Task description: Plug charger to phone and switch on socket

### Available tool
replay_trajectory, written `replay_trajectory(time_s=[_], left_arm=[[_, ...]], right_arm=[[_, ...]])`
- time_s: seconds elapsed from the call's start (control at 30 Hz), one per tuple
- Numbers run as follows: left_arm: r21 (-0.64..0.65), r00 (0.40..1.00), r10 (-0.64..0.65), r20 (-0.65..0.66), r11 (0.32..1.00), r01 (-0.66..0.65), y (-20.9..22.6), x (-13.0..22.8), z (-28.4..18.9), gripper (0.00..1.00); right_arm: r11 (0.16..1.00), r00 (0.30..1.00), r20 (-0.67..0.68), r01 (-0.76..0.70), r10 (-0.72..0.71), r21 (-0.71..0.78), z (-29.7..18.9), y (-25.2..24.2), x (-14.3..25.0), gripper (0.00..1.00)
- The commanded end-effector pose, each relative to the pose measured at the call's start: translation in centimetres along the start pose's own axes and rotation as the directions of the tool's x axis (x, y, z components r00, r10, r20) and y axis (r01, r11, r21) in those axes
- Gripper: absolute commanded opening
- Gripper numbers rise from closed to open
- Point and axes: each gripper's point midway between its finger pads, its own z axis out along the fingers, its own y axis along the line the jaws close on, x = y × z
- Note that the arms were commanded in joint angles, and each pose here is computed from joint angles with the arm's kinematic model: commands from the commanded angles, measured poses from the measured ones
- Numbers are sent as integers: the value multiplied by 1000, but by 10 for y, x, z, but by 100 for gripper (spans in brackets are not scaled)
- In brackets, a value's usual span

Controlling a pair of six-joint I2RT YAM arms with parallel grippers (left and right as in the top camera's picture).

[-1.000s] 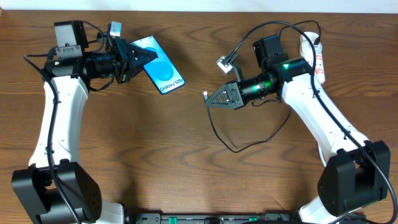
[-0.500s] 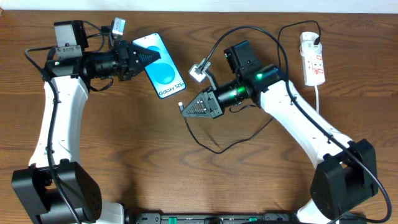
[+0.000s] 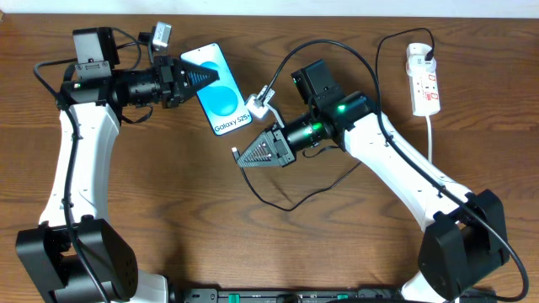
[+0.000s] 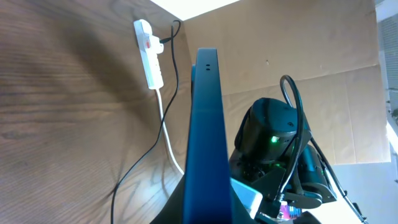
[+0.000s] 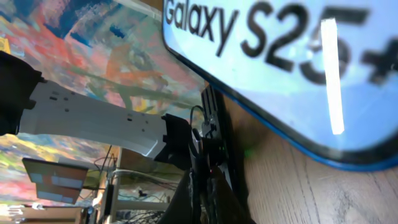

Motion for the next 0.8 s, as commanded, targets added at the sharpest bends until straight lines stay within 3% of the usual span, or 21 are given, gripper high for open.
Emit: replay_trajectory(time_s=[0.0,0.77], left_arm=[[53,999,49,-12,997,-48,-15,1,-2,7],[55,999,33,-18,998,-32,-15,3,-2,7]], right_arm=[[999,1000,8,-12,12,-42,-3,4,-3,1],[999,998,56,36,-34,-40,-16,0,-15,1]])
